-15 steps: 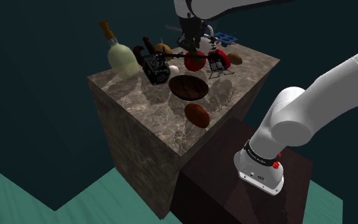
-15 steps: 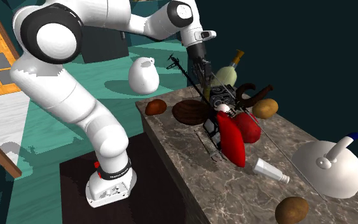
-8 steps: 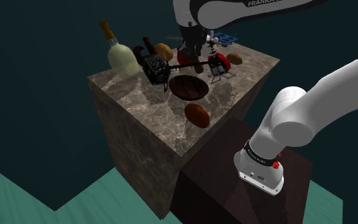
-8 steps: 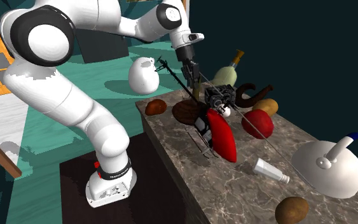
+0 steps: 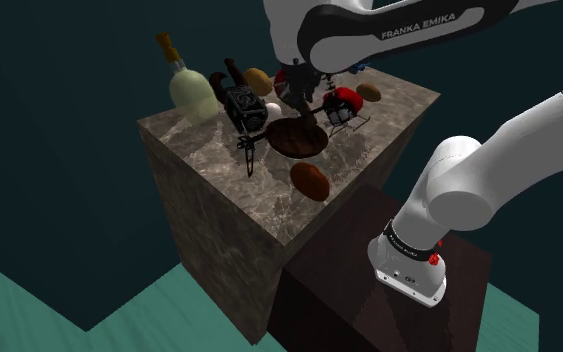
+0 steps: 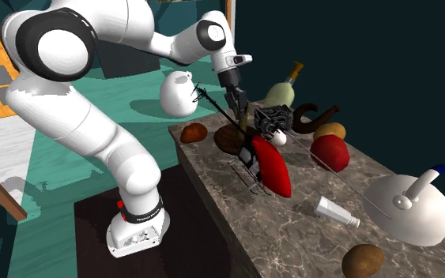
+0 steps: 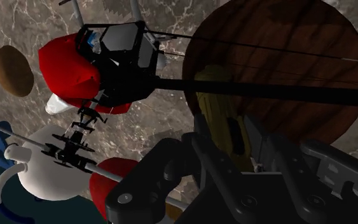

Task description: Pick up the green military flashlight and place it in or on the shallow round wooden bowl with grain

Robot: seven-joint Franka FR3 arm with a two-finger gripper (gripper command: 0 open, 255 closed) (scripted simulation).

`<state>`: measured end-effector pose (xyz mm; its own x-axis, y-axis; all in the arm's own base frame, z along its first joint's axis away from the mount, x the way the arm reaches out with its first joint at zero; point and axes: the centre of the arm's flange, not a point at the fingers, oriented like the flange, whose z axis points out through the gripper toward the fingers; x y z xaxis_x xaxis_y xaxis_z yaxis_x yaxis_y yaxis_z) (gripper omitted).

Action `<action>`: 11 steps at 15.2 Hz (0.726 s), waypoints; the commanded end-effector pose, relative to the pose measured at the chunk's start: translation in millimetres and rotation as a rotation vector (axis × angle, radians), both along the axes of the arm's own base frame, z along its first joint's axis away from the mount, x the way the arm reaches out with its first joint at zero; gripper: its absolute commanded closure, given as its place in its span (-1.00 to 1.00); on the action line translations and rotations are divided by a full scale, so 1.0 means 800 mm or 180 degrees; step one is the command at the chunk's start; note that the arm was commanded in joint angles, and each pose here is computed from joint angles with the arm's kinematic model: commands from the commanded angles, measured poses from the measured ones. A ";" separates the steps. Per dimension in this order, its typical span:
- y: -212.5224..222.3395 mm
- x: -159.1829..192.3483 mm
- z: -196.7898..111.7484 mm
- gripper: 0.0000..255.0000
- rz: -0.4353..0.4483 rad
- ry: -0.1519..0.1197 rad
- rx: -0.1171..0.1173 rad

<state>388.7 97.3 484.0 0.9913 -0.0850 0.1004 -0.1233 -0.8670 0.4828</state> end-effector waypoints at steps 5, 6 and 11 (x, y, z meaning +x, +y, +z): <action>-0.001 0.001 -0.036 1.00 -0.0003 0.0000 0.0000; -0.001 0.001 -0.036 1.00 -0.0003 0.0000 0.0000; -0.001 0.001 -0.036 1.00 -0.0003 0.0000 0.0000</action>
<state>389.4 96.6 455.1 0.9913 -0.0858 0.0998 -0.1237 -0.8669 0.4828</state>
